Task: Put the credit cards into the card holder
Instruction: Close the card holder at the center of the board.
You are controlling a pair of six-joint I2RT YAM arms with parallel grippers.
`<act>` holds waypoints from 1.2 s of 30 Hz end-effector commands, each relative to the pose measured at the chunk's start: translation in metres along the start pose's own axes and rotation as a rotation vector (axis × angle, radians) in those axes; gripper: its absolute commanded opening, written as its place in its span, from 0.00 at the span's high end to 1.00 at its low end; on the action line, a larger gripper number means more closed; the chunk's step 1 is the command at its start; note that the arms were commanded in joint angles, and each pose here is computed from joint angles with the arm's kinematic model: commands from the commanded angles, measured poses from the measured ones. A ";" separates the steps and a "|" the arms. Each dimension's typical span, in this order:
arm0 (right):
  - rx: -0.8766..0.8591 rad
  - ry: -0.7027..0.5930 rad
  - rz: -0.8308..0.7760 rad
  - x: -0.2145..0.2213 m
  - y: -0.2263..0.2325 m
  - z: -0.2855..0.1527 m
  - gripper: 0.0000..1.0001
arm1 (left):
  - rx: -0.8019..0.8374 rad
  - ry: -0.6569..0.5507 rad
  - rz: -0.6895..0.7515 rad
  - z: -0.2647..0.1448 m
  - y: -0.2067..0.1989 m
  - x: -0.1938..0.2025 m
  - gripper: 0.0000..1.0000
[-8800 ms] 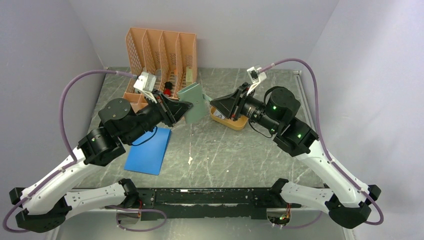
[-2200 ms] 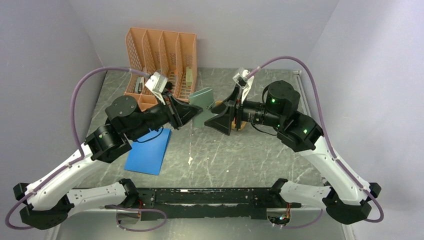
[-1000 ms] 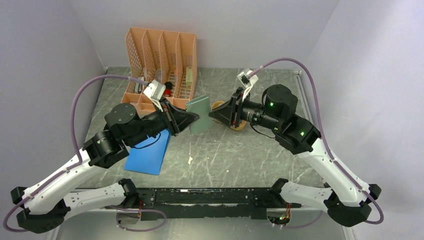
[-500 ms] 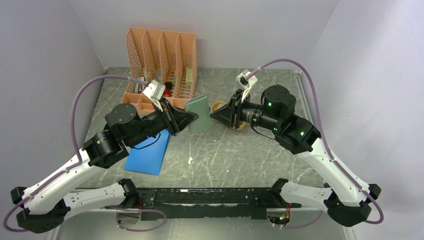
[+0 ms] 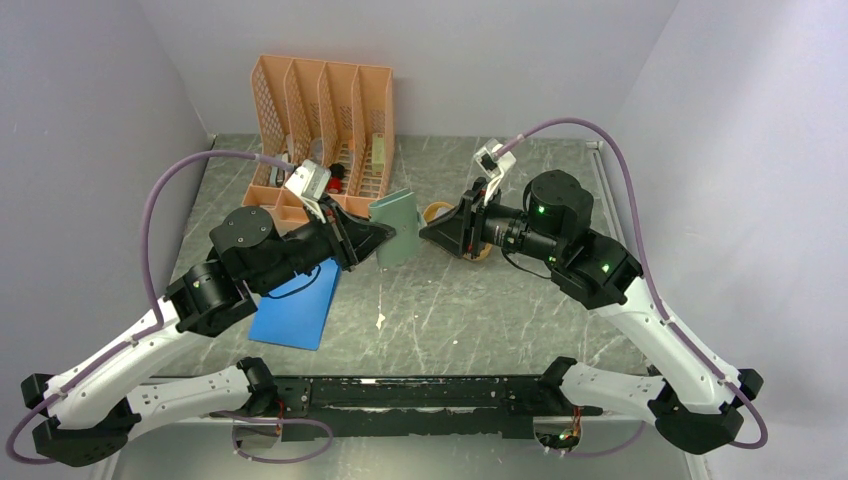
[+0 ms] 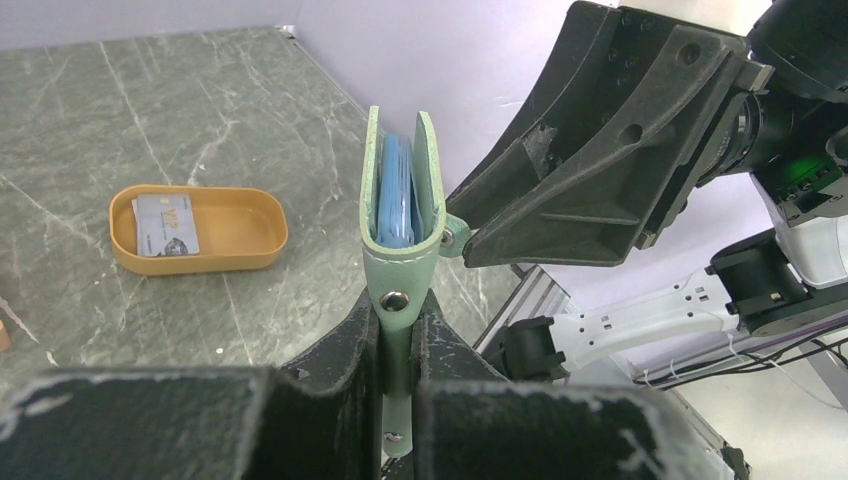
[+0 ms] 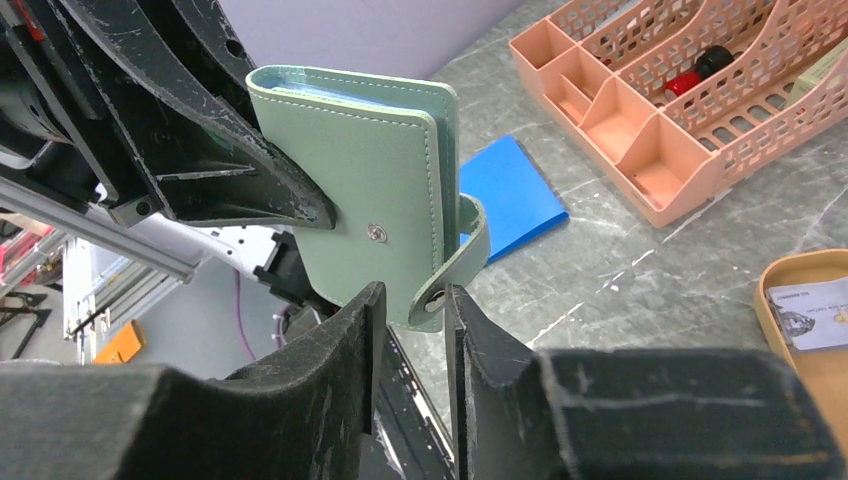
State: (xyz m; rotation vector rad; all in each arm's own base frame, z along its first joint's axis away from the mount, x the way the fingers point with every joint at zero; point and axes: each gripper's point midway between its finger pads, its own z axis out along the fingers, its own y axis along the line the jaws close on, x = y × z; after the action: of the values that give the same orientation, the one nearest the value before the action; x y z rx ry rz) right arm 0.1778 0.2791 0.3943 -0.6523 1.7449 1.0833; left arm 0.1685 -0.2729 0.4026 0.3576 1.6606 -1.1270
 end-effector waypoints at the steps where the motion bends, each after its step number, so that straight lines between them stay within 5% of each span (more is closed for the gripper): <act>1: -0.012 -0.003 -0.001 -0.002 0.003 -0.003 0.68 | 0.024 -0.075 0.010 -0.009 -0.012 -0.026 0.95; 7: -0.011 0.015 0.000 0.002 0.002 -0.002 0.67 | 0.022 -0.074 0.013 -0.009 -0.011 -0.026 0.95; 22: 0.011 0.017 0.006 0.002 -0.002 0.000 1.00 | 0.033 -0.075 0.013 -0.009 -0.014 -0.027 0.95; 36: -0.092 -0.013 -0.029 -0.010 0.019 -0.007 1.00 | 0.033 -0.056 0.051 -0.004 -0.013 -0.025 0.95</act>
State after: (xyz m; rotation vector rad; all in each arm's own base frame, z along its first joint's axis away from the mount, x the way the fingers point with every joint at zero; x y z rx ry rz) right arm 0.1729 0.2813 0.3902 -0.6910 1.7536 1.0997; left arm 0.1691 -0.2716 0.4042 0.3731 1.6490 -1.1090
